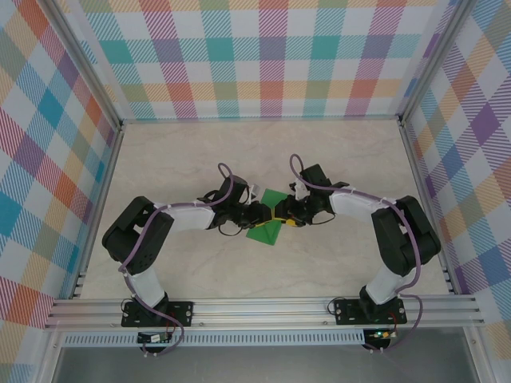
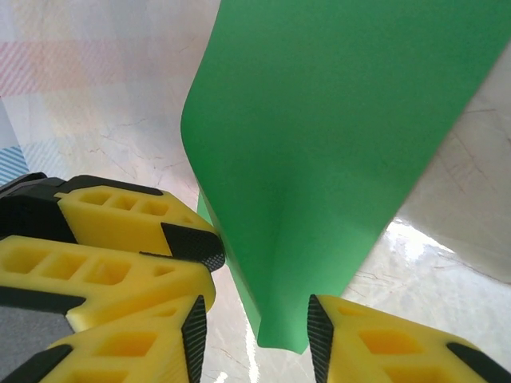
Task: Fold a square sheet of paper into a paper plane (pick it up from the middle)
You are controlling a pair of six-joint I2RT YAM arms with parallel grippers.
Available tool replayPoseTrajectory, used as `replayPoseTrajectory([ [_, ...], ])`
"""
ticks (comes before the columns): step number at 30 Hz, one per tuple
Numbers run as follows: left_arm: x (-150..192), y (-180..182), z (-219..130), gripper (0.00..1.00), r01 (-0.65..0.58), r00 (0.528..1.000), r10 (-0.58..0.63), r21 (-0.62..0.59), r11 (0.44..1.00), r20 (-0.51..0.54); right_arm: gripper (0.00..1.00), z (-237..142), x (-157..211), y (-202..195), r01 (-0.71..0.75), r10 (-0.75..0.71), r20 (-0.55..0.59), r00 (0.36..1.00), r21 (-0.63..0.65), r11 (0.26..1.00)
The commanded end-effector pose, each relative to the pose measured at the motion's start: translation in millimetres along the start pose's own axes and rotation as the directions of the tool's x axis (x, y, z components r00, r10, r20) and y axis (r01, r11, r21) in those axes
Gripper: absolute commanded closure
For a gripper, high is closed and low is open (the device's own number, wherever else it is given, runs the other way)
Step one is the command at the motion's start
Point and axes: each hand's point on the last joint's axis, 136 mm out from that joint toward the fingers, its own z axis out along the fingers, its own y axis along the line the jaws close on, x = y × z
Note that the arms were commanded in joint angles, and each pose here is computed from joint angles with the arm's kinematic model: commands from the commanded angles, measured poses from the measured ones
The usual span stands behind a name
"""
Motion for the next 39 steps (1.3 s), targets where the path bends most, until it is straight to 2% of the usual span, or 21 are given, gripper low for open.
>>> replayPoseTrajectory([
  [1, 0.8, 8.4, 4.4, 0.76, 0.009, 1.0, -0.009, -0.02, 1.0, 0.0, 0.63, 3.4, -3.1, 5.8, 0.011, -0.012, -0.019, 1.0, -0.04, 0.999],
  [5, 0.8, 7.6, 4.7, 0.78, 0.007, 1.0, -0.007, -0.016, 1.0, -0.002, 0.72, 6.4, -5.3, 6.9, 0.015, -0.016, -0.019, 1.0, -0.051, 0.999],
  [8, 1.3, 6.0, 4.5, 0.79, 0.006, 1.0, -0.006, -0.009, 1.0, -0.005, 0.85, 8.4, -8.2, 4.2, 0.014, -0.014, -0.015, 1.0, -0.038, 0.999],
  [11, 0.5, 1.0, 3.0, 0.79, 0.001, 1.0, -0.001, 0.005, 1.0, -0.006, 0.89, 11.1, -10.9, -4.6, 0.012, -0.012, -0.009, 1.0, 0.007, 1.0],
  [20, -1.3, -2.3, 5.7, 0.8, -0.004, 1.0, 0.004, 0.02, 1.0, -0.012, 0.92, 16.3, -15.8, -18.0, 0.006, -0.006, -0.005, 1.0, 0.075, 0.997],
  [39, -5.2, -2.4, 12.8, 0.8, 0.008, 1.0, -0.008, 0.024, 1.0, -0.01, 0.91, 22.3, -14.3, -29.0, -0.004, 0.008, -0.031, 0.999, 0.116, 0.993],
])
